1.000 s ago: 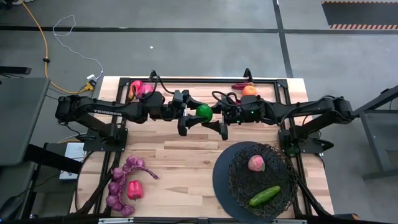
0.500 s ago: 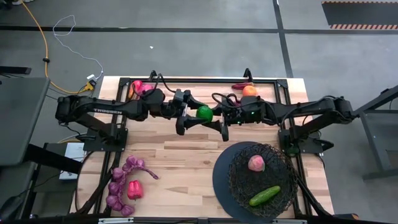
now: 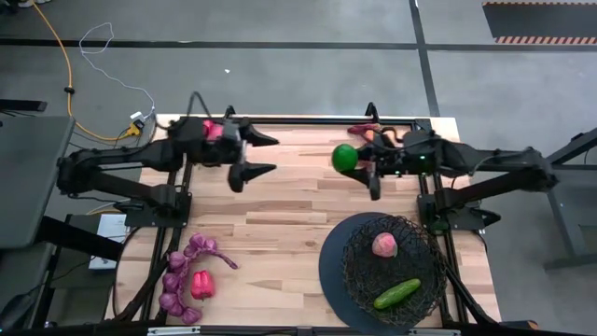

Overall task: Build produce basket
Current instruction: Put the green lime into the basket

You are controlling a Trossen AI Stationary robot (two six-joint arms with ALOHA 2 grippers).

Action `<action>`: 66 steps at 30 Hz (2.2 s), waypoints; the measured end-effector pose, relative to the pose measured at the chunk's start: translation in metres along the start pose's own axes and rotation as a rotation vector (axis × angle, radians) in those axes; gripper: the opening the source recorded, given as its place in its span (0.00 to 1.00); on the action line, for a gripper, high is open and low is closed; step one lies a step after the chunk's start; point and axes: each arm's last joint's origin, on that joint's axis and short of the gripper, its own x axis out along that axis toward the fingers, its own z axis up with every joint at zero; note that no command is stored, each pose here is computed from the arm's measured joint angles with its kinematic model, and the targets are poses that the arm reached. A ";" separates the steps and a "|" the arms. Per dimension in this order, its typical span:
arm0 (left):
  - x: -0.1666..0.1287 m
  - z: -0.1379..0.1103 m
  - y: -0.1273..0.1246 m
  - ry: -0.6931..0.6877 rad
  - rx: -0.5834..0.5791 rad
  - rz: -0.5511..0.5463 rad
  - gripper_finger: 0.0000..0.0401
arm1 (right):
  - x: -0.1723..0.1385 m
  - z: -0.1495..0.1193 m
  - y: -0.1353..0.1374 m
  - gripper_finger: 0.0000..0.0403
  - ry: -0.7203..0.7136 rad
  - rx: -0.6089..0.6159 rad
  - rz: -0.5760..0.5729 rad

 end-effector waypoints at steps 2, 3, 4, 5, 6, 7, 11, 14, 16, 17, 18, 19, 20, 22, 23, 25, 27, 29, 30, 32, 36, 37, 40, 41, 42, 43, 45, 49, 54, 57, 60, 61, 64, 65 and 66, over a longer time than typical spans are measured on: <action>-0.007 0.002 -0.006 -0.004 0.002 0.028 0.86 | -0.008 0.000 -0.001 0.53 0.009 0.005 -0.004; -0.009 0.003 -0.008 -0.008 0.009 0.043 0.86 | -0.011 -0.002 -0.001 0.53 0.021 0.005 -0.006; -0.010 0.004 -0.010 -0.019 0.018 0.058 0.86 | -0.014 -0.002 -0.002 0.53 0.031 0.006 -0.008; -0.012 0.005 -0.012 -0.023 0.027 0.072 0.86 | -0.016 -0.002 -0.002 0.53 0.029 0.010 -0.008; -0.012 0.005 -0.013 -0.028 0.034 0.084 0.86 | -0.019 -0.002 -0.002 0.53 0.031 0.024 -0.006; -0.012 0.005 -0.014 -0.032 0.043 0.097 0.86 | -0.020 -0.003 -0.002 0.53 0.040 0.040 0.002; -0.012 0.004 -0.016 -0.026 0.088 0.115 0.86 | -0.023 -0.012 0.003 0.53 0.165 0.172 0.131; -0.010 0.001 -0.015 -0.004 0.110 0.139 0.86 | -0.026 -0.030 0.014 0.53 0.380 0.247 0.216; -0.008 -0.001 -0.014 0.010 0.086 0.163 0.86 | -0.032 -0.044 0.025 0.53 0.542 0.280 0.271; -0.008 -0.002 -0.014 0.011 0.071 0.176 0.86 | -0.036 -0.050 0.030 0.53 0.615 0.302 0.293; -0.008 -0.001 -0.013 0.005 0.054 0.188 0.86 | -0.041 -0.054 0.037 0.53 0.681 0.332 0.319; -0.008 -0.001 -0.013 0.000 0.047 0.198 0.86 | -0.045 -0.059 0.043 0.54 0.748 0.362 0.343; -0.009 -0.001 -0.013 -0.003 0.042 0.205 0.86 | -0.050 -0.063 0.050 0.54 0.814 0.394 0.367; -0.009 -0.001 -0.012 -0.004 0.044 0.222 0.86 | -0.062 -0.070 0.064 0.54 0.934 0.442 0.397; -0.009 -0.001 -0.012 -0.004 0.049 0.226 0.86 | -0.068 -0.075 0.071 0.54 0.996 0.457 0.396; -0.009 -0.001 -0.012 -0.006 0.058 0.243 0.86 | -0.079 -0.087 0.082 0.54 1.117 0.460 0.352; -0.009 -0.001 -0.011 -0.005 0.066 0.249 0.86 | -0.086 -0.101 0.091 0.54 1.195 0.428 0.293; -0.009 -0.001 -0.011 -0.003 0.079 0.250 0.86 | -0.089 -0.118 0.098 0.54 1.238 0.423 0.213; -0.009 -0.001 -0.011 0.003 0.084 0.250 0.86 | -0.089 -0.127 0.101 0.54 1.253 0.429 0.174; -0.009 -0.002 -0.011 0.013 0.085 0.246 0.86 | -0.086 -0.146 0.104 0.54 1.287 0.424 0.082; -0.009 -0.002 -0.012 0.014 0.085 0.236 0.86 | -0.079 -0.181 0.102 0.55 1.355 0.404 -0.087; -0.009 -0.002 -0.012 0.014 0.087 0.235 0.86 | -0.076 -0.188 0.101 0.55 1.368 0.400 -0.117; -0.009 -0.002 -0.012 0.016 0.103 0.235 0.86 | -0.071 -0.210 0.098 0.55 1.427 0.404 -0.201; -0.009 -0.002 -0.012 0.016 0.107 0.235 0.86 | -0.070 -0.215 0.098 0.55 1.444 0.406 -0.210; -0.009 -0.002 -0.012 0.017 0.111 0.235 0.86 | -0.068 -0.219 0.098 0.55 1.455 0.404 -0.217; -0.009 -0.002 -0.012 0.016 0.111 0.235 0.86 | -0.067 -0.223 0.098 0.55 1.464 0.401 -0.226; -0.009 -0.002 -0.012 0.016 0.111 0.235 0.86 | -0.065 -0.227 0.098 0.55 1.472 0.391 -0.249; -0.009 -0.002 -0.012 0.016 0.111 0.236 0.86 | -0.061 -0.230 0.100 0.55 1.430 0.384 -0.260; -0.009 -0.002 -0.012 0.014 0.112 0.236 0.86 | -0.059 -0.229 0.101 0.55 1.392 0.408 -0.284; -0.009 -0.002 -0.012 0.013 0.112 0.236 0.86 | -0.060 -0.230 0.101 0.55 1.396 0.408 -0.283; -0.009 -0.002 -0.012 0.013 0.112 0.239 0.86 | -0.059 -0.230 0.101 0.55 1.390 0.392 -0.272; -0.009 -0.002 -0.012 0.013 0.112 0.241 0.86 | -0.059 -0.229 0.101 0.55 1.377 0.389 -0.274; -0.009 -0.002 -0.012 0.012 0.112 0.242 0.86 | -0.058 -0.229 0.101 0.55 1.354 0.386 -0.273; -0.009 -0.002 -0.012 0.012 0.112 0.242 0.86 | -0.058 -0.229 0.101 0.55 1.350 0.388 -0.269; -0.009 -0.002 -0.012 0.012 0.112 0.242 0.86 | -0.058 -0.229 0.101 0.55 1.350 0.390 -0.266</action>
